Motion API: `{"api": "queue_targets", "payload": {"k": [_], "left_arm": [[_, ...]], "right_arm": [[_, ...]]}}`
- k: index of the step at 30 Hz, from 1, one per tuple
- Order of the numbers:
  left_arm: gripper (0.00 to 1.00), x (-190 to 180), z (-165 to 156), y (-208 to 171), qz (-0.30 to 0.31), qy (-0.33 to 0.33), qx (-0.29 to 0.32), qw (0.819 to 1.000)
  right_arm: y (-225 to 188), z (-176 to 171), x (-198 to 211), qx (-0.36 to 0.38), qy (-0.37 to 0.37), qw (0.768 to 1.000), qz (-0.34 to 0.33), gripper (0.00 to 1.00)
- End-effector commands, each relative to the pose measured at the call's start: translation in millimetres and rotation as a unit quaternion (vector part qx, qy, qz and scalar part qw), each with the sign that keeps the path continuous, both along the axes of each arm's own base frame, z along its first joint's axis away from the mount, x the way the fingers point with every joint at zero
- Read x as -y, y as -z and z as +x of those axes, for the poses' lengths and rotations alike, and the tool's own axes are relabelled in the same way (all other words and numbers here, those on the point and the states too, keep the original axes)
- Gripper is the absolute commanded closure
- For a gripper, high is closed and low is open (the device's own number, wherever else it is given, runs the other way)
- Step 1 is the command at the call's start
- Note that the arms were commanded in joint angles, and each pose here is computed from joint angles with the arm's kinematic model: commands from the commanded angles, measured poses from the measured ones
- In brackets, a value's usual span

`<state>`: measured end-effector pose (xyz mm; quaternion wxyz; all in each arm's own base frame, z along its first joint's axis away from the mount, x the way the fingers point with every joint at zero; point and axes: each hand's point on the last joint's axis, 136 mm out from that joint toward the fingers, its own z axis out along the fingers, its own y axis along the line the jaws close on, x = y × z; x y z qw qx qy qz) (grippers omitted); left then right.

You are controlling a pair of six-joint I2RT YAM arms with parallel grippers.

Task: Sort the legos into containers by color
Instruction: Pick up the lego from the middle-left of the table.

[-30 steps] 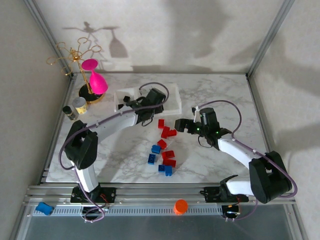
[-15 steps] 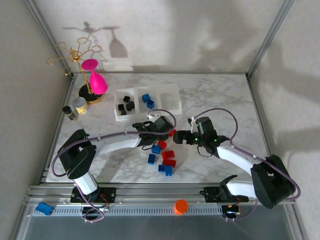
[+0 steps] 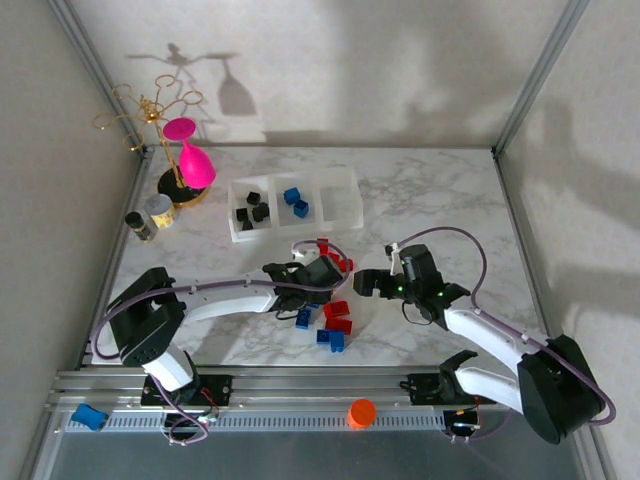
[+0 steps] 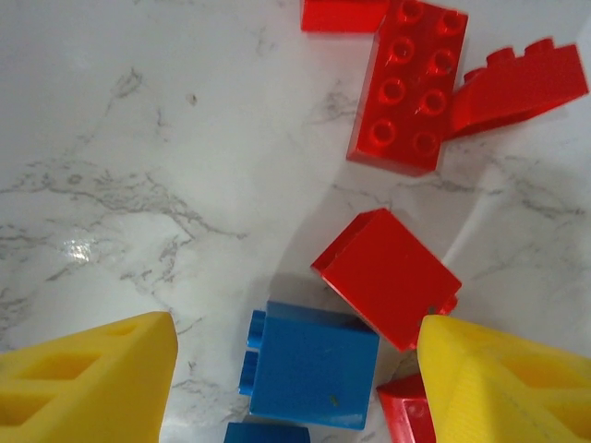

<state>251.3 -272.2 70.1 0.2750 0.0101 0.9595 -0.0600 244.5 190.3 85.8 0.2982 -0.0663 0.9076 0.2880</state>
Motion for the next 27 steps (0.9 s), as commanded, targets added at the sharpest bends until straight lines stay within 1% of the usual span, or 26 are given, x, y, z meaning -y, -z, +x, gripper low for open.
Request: {"api": "queue_targets", "payload": {"k": [1, 4, 6, 10, 16, 18, 24, 27], "left_arm": [[0.31, 6, -11, 1, 0.000, 0.031, -0.012, 0.999], [0.31, 5, -10, 3, 0.009, 0.032, -0.010, 0.999], [0.32, 8, -12, 7, 0.009, 0.043, -0.015, 0.999], [0.34, 6, -15, 19, 0.029, 0.048, -0.029, 0.998], [0.36, 4, -18, 32, 0.033, 0.051, -0.035, 0.998], [0.38, 4, -18, 37, 0.037, 0.052, -0.038, 0.997], [0.42, 4, -15, 46, 0.047, 0.053, -0.039, 0.997], [0.45, 4, -16, 50, 0.047, 0.053, -0.042, 0.997]], "right_arm": [[-2, 0, 4, 0.004, 0.013, 1.000, -0.003, 0.01], [-5, 1, 5, 0.007, 0.016, 1.000, -0.003, 0.01], [-6, 1, 3, 0.006, 0.014, 1.000, 0.001, 0.01], [-7, 2, 3, 0.004, 0.014, 1.000, 0.001, 0.01], [-7, 1, 3, 0.007, 0.017, 1.000, 0.002, 0.01], [-8, 3, 3, 0.007, 0.017, 1.000, 0.002, 0.01], [-8, 5, 0, 0.006, 0.014, 1.000, 0.004, 0.01], [-9, 5, 0, 0.007, 0.014, 1.000, 0.006, 0.01]]}}
